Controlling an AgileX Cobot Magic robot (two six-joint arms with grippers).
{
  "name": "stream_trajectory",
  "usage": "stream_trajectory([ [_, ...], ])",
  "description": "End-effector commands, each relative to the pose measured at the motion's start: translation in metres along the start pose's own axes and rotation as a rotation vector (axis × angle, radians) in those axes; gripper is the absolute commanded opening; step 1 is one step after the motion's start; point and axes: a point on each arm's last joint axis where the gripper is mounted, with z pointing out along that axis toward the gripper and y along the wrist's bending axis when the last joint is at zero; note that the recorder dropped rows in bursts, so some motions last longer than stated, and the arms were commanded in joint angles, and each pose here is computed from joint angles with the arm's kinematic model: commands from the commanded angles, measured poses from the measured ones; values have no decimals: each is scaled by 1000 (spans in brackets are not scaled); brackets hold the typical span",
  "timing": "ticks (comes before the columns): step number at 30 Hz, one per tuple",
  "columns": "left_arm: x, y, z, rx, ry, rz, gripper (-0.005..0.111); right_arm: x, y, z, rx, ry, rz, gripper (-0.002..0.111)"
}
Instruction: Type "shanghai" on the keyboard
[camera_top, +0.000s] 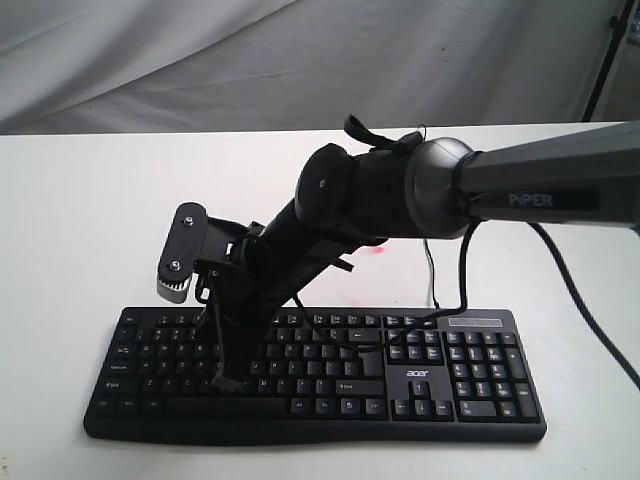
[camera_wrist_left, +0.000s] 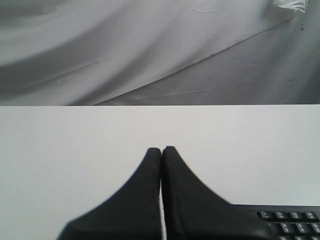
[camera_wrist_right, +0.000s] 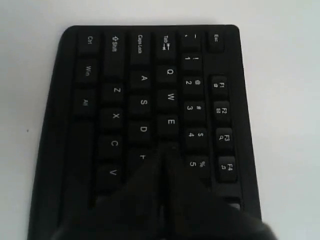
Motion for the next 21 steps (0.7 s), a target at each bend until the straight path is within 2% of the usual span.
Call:
stream_trajectory([
  [1, 0, 0, 0, 5, 4, -5, 1, 7, 3, -3, 10, 22, 22, 0],
  [5, 0, 0, 0, 5, 4, -5, 1, 17, 5, -4, 80, 31, 18, 0],
  [21, 0, 0, 0, 5, 4, -5, 1, 23, 11, -6, 66, 35, 47, 0],
])
